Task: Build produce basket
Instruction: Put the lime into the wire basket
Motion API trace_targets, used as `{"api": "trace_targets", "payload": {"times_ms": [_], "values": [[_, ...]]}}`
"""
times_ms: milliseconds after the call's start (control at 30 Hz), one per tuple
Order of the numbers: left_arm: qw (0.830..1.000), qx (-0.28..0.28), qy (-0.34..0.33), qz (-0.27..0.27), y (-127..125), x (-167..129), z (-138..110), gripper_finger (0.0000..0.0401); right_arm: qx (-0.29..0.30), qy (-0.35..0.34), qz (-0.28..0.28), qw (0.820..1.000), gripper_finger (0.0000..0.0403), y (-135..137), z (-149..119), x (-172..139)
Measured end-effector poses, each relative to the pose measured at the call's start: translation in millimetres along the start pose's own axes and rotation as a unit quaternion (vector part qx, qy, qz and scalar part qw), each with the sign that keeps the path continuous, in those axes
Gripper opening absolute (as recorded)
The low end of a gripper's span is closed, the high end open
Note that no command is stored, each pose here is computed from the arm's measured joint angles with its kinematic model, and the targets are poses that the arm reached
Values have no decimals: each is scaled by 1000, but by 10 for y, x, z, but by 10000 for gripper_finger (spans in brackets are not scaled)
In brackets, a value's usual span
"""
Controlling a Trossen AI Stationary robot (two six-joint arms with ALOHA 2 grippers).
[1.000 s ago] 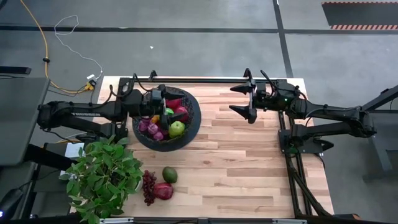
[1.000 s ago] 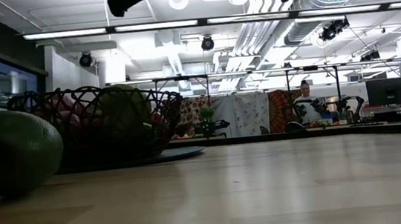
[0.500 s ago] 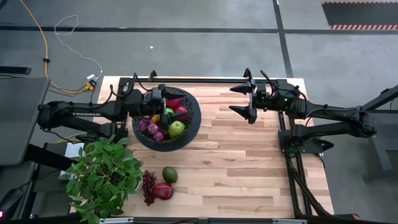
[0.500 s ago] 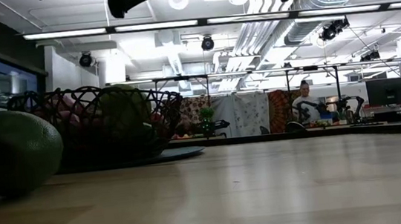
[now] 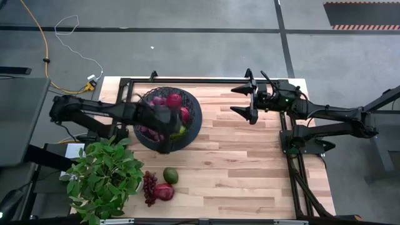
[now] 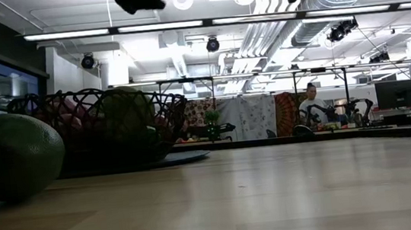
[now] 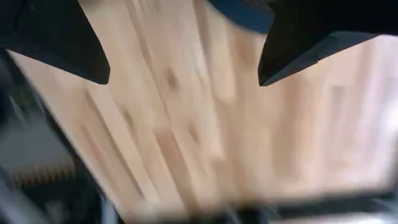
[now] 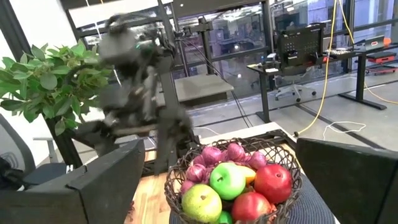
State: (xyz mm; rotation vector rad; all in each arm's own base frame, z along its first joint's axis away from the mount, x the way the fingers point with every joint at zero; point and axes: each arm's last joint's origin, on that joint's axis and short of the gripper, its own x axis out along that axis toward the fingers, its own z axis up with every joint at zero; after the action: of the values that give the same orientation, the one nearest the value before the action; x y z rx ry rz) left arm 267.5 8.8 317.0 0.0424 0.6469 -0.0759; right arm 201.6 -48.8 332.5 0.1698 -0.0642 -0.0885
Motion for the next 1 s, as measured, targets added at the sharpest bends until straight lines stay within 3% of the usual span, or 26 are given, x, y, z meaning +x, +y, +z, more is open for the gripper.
{"api": "trace_targets", "payload": {"times_ms": [200, 333, 767, 1000], "values": [[981, 80, 157, -76, -372, 269, -252, 397, 3, 16, -3, 1000, 397, -6, -31, -1], [967, 104, 210, -102, -574, 478, -367, 397, 3, 20, -4, 1000, 397, -8, -38, -1], [914, 167, 313, -196, -943, 1144, -773, 397, 4, 25, -4, 1000, 397, -9, -49, -1], [904, 177, 335, -198, -905, 1300, -882, 397, 5, 26, -5, 1000, 397, -9, -52, -1]]}}
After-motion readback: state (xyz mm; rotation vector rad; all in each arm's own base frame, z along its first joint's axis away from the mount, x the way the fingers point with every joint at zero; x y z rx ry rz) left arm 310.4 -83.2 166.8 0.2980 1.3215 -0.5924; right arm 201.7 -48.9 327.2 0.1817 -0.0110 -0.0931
